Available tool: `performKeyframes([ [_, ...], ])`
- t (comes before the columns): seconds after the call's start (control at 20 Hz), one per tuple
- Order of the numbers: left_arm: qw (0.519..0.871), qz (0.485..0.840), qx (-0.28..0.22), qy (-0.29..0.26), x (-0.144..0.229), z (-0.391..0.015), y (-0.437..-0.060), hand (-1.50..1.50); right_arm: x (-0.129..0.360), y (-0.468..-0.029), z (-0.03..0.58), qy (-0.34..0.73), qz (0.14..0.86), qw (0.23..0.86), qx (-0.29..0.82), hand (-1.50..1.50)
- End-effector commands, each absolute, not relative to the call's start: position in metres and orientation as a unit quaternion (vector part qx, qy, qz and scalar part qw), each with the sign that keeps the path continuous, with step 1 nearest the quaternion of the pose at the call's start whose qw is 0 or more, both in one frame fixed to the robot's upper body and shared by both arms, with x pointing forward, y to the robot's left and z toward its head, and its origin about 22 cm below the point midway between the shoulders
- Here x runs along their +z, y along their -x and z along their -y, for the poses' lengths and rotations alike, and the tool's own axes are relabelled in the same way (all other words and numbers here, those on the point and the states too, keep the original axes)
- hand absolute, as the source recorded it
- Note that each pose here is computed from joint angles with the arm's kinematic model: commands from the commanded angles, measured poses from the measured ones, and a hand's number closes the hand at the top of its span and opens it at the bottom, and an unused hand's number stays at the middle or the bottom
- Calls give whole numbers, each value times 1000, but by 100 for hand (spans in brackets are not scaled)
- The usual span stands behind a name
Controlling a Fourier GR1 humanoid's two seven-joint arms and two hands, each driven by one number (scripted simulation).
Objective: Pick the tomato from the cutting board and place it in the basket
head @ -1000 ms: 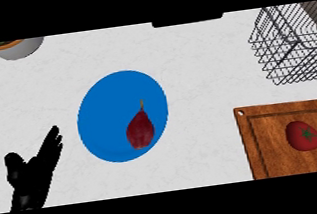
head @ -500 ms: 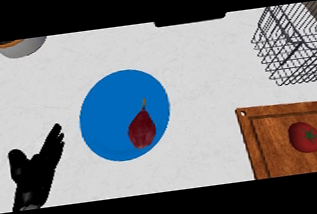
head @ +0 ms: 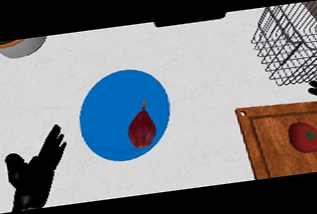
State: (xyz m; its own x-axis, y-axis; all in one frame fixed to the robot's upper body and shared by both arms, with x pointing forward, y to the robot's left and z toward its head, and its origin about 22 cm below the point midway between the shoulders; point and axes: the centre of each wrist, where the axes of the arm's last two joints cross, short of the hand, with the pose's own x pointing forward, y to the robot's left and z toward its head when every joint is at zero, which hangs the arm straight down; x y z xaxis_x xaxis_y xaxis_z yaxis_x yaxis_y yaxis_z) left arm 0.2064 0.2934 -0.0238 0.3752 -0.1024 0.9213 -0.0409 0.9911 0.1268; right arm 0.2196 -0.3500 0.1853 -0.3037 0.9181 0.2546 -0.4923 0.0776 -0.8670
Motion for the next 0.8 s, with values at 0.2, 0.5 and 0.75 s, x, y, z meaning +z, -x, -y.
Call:
performKeyframes([
  [0.2, 868, 489, -20, -79, -43, -303, -185, 0, 147, -221, 350, 227, 487, 546, 642, -150],
  [0.5, 871, 485, -7, -78, -60, -294, -202, 0, 124, -223, 349, 218, 498, 542, 640, -150],
  [0.75, 872, 484, -15, -78, -42, -288, -208, 0, 109, -229, 343, 222, 492, 540, 646, -150],
])
